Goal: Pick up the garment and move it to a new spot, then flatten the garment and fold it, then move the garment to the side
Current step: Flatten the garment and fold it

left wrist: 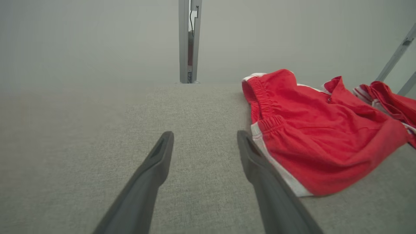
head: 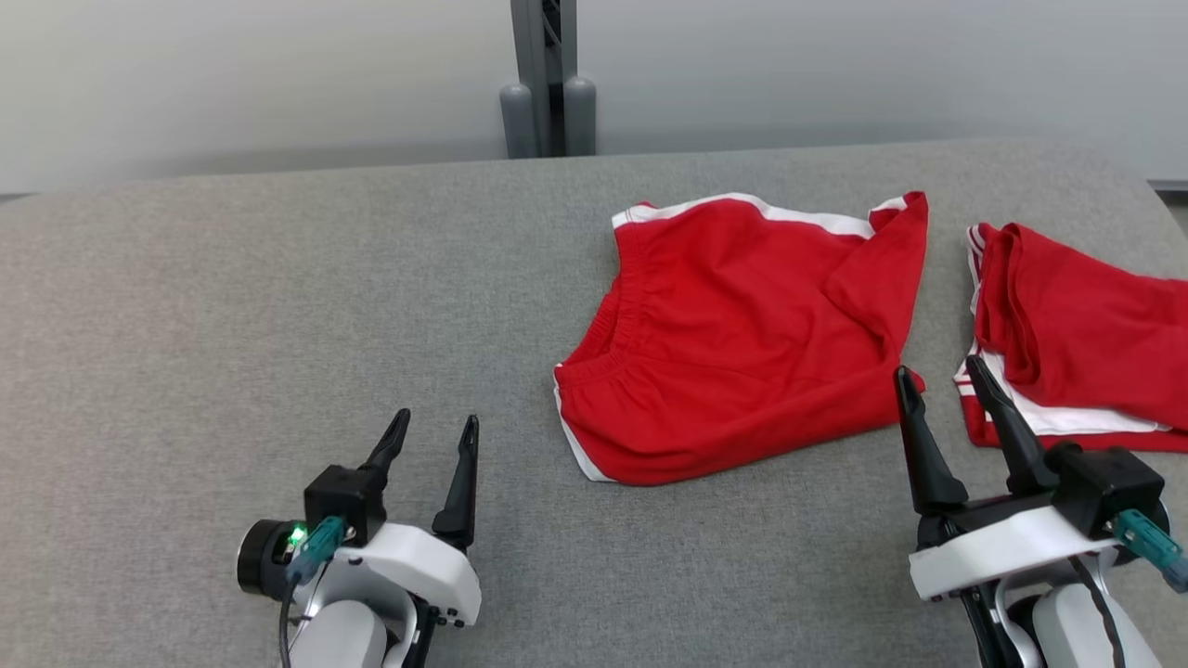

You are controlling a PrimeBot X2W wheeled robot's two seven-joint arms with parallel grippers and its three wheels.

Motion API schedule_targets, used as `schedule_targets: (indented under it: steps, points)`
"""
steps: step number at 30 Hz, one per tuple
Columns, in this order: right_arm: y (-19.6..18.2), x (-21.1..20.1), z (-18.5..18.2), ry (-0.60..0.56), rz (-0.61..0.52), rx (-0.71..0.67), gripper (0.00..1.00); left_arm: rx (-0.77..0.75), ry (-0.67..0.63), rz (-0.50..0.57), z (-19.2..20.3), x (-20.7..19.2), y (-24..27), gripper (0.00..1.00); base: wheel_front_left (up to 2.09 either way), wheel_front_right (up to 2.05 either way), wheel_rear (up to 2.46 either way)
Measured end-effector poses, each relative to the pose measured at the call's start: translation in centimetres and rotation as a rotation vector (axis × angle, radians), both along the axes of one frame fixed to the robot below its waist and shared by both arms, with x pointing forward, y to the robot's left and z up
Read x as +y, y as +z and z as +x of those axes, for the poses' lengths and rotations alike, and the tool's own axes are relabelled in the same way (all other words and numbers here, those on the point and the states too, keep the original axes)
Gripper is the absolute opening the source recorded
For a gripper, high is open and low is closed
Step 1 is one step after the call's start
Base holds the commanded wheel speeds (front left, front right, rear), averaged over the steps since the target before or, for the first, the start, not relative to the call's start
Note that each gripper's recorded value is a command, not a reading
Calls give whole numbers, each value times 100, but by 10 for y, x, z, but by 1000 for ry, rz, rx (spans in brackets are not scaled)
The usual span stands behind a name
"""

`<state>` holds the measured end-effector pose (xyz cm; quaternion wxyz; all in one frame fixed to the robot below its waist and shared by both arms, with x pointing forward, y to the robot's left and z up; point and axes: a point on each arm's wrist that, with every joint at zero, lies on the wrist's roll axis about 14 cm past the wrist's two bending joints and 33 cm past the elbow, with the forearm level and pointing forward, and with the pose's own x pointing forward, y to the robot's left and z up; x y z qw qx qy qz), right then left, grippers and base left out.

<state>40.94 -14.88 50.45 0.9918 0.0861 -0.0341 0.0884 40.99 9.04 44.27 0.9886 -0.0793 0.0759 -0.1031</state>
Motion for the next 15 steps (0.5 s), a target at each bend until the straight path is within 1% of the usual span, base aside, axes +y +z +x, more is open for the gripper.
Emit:
schedule_targets:
  steps: [3, 7, 10, 15]
  points:
    - [-5, -1, 3, -5, 1, 13, 100, 51, -63, 18, 7, -12, -17, 100, 0, 0, 0]
    - [-11, -7, 8, -23, 1, 30, 100, 81, -157, -14, 21, -35, -25, 100, 0, 0, 0]
    - [-18, -14, 8, -44, 0, 48, 100, 120, -224, -10, 25, -51, -37, 100, 0, 0, 0]
    - [-24, -26, 7, -83, 1, 67, 100, 151, -280, -64, 33, -72, -43, 100, 0, 0, 0]
